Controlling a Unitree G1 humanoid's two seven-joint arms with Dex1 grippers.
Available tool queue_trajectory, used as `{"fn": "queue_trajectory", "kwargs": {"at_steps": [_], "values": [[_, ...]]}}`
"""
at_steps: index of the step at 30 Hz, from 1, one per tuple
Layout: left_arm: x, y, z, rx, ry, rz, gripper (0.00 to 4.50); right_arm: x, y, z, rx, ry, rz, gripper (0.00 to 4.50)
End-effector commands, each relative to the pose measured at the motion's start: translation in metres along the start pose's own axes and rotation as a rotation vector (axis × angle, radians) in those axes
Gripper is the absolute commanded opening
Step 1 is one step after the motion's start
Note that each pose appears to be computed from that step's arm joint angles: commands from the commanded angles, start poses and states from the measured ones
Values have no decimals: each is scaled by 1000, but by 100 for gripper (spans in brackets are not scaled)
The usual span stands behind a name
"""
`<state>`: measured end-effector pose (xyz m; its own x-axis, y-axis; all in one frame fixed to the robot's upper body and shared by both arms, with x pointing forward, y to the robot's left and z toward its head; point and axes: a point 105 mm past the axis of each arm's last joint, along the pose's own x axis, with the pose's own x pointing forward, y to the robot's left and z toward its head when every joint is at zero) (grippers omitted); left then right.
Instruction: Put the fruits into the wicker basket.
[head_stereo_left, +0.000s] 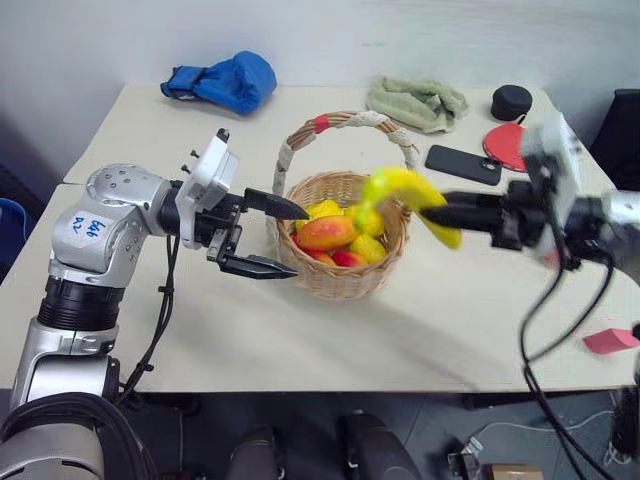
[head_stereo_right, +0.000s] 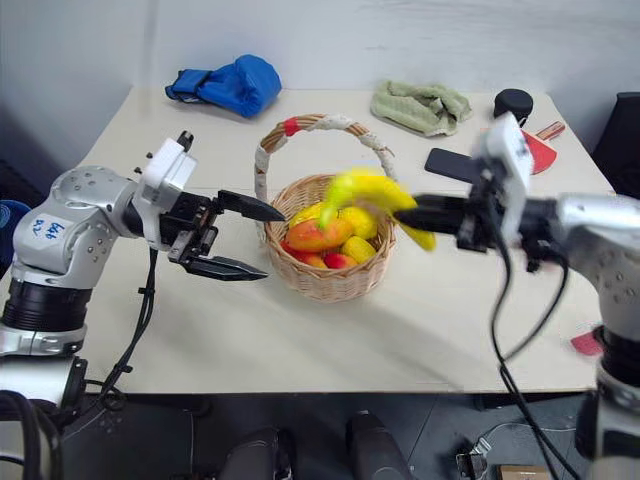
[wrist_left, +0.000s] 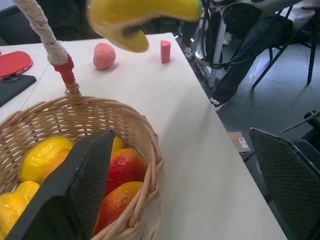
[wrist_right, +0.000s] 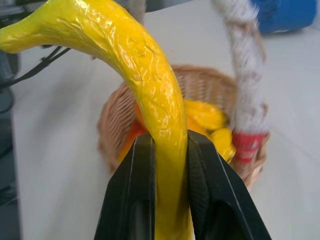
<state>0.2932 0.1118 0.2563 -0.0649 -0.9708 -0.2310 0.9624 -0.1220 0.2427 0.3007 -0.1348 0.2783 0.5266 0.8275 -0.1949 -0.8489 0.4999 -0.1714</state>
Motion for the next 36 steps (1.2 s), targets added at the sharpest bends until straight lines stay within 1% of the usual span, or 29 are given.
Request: {"fn": "queue_trajectory", "kwargs": {"at_steps": [1,2,5,10,12,13,16,18,21,23,24,26,28,29,31,32,33,34,35,36], "values": [[-2,4,12,64,-7,20,450,20,-8,2,-71,60,-62,47],[-2,4,12,68,-7,21,450,27,-9,2,-82,73,-64,47],[-2,5,14,79,-10,32,450,47,1,-6,-149,140,-3,47],[-3,3,14,81,-12,48,450,67,2,-14,-160,142,-17,47],[-3,3,12,79,-10,56,450,70,2,-17,-165,144,-28,118],[-2,3,12,77,-10,59,450,68,2,-19,-178,149,-29,136],[-1,3,11,67,-17,68,450,55,2,-17,-179,135,-50,240],[0,4,11,58,-25,70,450,36,1,-11,-159,99,-74,308],[0,4,12,37,-49,69,450,-7,5,-1,-79,24,-103,308],[0,3,15,20,-71,63,450,-32,8,1,-35,9,-129,308],[0,3,17,9,-93,58,450,-48,6,-2,-7,23,-178,308],[4,3,21,-8,-135,50,450,-88,-9,-23,53,106,-370,308],[9,4,20,-13,-148,53,450,-123,-24,-44,97,184,-560,308],[11,4,20,-13,-148,56,450,-134,-28,-50,110,202,-618,308],[17,3,19,-17,-163,52,450,-168,-51,-69,184,200,-843,343],[21,2,22,-20,-177,43,450,-181,-59,-78,198,202,-925,365],[25,-1,25,-17,-189,25,450,-191,-69,-88,209,202,-1005,394],[28,-5,29,-13,-196,6,450,-197,-77,-96,210,199,-1059,436],[31,-9,33,-11,-201,-15,450,-201,-84,-103,217,188,-1095,449],[33,-13,37,-3,-201,-35,450,-202,-91,-111,230,185,-1125,449]]}}
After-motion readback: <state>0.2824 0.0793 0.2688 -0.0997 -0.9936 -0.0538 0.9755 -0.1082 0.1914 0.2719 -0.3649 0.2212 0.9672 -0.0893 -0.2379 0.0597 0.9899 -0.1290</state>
